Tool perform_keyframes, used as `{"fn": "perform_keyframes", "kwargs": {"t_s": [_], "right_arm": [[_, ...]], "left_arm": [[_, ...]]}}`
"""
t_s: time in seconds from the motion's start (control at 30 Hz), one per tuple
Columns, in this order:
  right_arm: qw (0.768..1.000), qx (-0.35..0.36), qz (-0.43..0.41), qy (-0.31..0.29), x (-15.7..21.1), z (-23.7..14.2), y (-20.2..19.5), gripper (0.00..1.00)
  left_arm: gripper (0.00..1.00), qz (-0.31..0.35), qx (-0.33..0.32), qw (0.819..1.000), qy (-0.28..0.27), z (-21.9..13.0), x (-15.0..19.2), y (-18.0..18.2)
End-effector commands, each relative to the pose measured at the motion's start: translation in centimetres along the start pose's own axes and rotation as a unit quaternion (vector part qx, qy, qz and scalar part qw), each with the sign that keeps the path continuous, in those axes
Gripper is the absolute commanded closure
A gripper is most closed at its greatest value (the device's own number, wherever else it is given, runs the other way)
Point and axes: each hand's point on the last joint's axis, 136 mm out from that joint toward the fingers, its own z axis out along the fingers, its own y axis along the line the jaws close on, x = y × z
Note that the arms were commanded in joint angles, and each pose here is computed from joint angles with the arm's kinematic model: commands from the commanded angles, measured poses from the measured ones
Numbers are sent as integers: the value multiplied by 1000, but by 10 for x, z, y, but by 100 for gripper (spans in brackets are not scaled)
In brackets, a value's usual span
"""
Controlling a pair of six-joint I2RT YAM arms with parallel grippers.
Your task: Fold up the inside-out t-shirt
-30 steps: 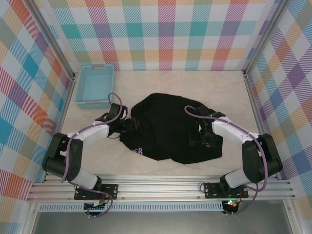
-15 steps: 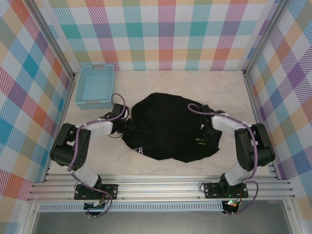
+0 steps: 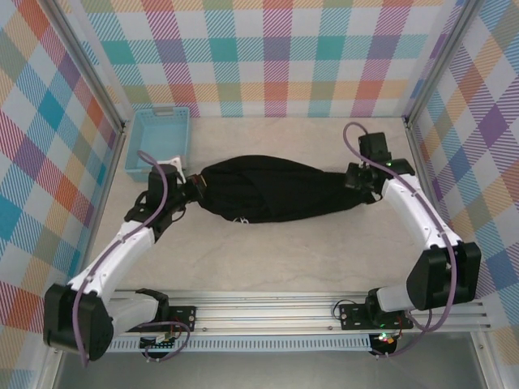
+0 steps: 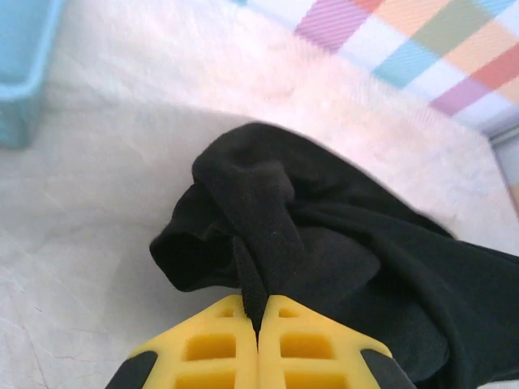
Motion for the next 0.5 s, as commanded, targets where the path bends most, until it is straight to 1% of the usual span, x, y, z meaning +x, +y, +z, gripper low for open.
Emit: {"fn": "perform_keyframes", "kwargs": {"t_s": [0.0, 0.03, 0.1, 0.17, 0.23, 0.3, 0.33, 0.4, 0.47], "right_arm": [[997, 42, -22, -61, -35, -37, -16, 100], [996, 47, -25, -72, -41, -42, -19, 100], [995, 63, -26, -70, -44, -41, -26, 100], [995, 79, -22, -50, -39, -27, -37, 100], [995, 96, -17, -24, -29, -8, -47, 100], [993, 115, -11, 2, -21, 13, -57, 100], [992, 125, -8, 16, -16, 23, -62, 99], [991, 129, -10, 29, -12, 34, -63, 92], [995, 97, -20, 29, -8, 39, -44, 84]], "left_arm": [[100, -17, 8, 997, -69, -32, -39, -9], [100, -16, 12, 997, -73, -36, -42, -12], [100, -16, 15, 998, -57, -36, -36, -13], [100, -20, 45, 999, -14, -26, -14, -18], [100, -29, 74, 996, 34, -15, 17, -19], [100, -29, 77, 994, 73, -9, 46, -14], [100, -28, 72, 993, 89, -8, 60, -9], [100, -31, 64, 991, 113, -7, 80, -1], [100, -32, 61, 989, 133, -6, 97, 4]]}}
